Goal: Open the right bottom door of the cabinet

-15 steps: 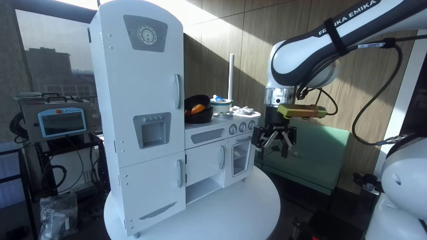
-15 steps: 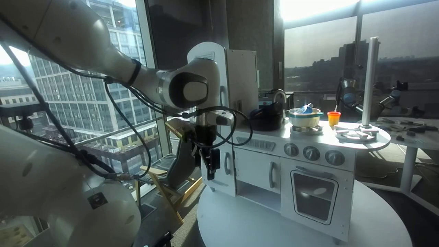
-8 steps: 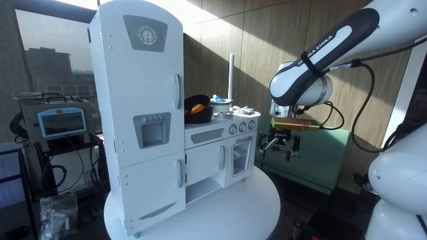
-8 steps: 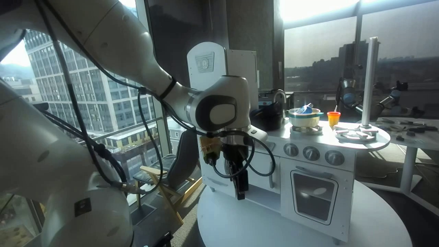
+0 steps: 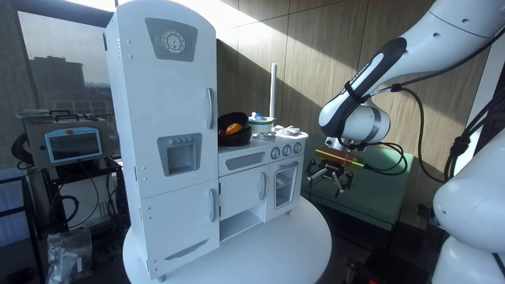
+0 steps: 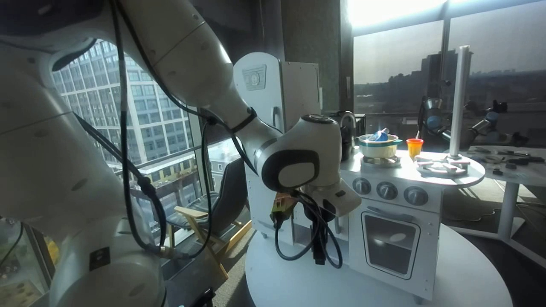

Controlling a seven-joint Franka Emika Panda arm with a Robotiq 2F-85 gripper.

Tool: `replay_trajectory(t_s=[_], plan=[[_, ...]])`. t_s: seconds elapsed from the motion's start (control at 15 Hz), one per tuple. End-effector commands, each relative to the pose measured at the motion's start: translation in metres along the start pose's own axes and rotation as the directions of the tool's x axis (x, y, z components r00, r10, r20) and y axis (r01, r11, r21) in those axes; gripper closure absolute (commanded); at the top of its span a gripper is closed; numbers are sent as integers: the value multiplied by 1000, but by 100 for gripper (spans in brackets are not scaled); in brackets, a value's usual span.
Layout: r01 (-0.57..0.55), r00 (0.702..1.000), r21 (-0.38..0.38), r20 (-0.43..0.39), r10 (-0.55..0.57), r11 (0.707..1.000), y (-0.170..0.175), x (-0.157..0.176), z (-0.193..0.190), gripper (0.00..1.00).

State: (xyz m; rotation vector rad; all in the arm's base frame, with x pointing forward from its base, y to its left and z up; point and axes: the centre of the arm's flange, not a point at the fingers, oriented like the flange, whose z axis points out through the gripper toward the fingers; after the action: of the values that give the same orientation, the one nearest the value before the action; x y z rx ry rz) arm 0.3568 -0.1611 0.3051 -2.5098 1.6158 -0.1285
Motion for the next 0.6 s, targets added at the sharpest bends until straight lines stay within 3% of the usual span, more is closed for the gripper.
replay_trajectory(t_s=[0.0,0.53], plan=[[-161,986,113,-29,165,981,-25,28,11,0],[-263,948,206,-127,292,943,-84,90,13,0]])
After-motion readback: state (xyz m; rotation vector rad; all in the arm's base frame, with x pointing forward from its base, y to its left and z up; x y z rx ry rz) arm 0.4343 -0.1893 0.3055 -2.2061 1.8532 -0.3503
